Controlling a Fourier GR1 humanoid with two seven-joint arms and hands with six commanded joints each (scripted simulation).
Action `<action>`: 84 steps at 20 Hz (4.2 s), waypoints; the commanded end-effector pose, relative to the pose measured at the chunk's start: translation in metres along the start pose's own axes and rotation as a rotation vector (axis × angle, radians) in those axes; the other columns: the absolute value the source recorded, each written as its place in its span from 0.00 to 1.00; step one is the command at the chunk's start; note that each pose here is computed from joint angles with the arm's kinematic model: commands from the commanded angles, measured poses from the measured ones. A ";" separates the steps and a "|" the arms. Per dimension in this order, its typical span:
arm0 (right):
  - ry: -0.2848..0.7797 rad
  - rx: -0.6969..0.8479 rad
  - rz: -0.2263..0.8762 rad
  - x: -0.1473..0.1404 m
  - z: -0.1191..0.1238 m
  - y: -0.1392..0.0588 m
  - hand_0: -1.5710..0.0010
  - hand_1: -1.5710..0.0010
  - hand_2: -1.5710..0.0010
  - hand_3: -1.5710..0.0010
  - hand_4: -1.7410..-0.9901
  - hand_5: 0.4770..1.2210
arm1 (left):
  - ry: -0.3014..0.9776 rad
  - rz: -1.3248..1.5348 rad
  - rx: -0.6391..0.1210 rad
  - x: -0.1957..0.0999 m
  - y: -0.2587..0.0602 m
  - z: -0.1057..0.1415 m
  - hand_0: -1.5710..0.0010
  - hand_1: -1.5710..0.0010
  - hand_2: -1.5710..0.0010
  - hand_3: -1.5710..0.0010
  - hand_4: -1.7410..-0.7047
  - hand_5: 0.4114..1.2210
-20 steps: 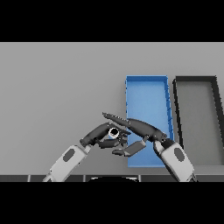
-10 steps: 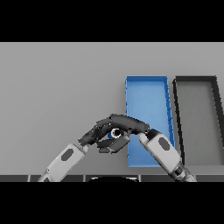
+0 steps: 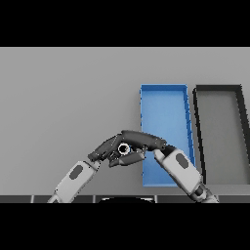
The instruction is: Pick up the blue pipe and place it into the blue bin.
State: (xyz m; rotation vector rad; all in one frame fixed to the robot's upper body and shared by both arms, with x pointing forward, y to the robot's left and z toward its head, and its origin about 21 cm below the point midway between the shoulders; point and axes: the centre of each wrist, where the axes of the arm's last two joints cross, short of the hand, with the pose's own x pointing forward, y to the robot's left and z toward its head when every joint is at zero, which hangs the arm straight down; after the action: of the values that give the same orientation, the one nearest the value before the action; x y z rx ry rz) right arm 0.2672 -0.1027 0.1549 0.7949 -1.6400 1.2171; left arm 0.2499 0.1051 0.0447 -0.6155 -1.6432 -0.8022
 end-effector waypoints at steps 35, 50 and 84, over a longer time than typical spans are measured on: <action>-0.193 -0.126 -0.303 0.105 0.009 -0.064 0.00 0.00 0.00 0.00 0.04 0.89 | 0.192 -0.168 -0.054 -0.004 0.008 0.009 1.00 1.00 1.00 1.00 0.80 0.11; 0.121 -0.762 -0.312 0.055 0.080 -0.168 0.00 0.00 0.00 0.00 0.00 0.87 | 0.190 -0.168 -0.044 -0.001 0.013 0.016 1.00 1.00 1.00 1.00 0.82 0.09; 1.049 -0.691 -0.384 -0.100 0.122 -0.083 0.99 0.99 0.99 0.99 0.82 0.28 | 0.184 -0.136 -0.041 -0.005 0.008 0.015 1.00 1.00 1.00 1.00 0.80 0.06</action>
State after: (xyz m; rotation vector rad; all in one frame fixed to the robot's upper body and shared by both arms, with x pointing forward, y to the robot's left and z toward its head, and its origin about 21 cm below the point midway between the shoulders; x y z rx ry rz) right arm 0.3423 -0.2462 0.0806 -0.0275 -0.8449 0.5279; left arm 0.2477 0.1216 0.0394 -0.4497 -1.5166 -0.9649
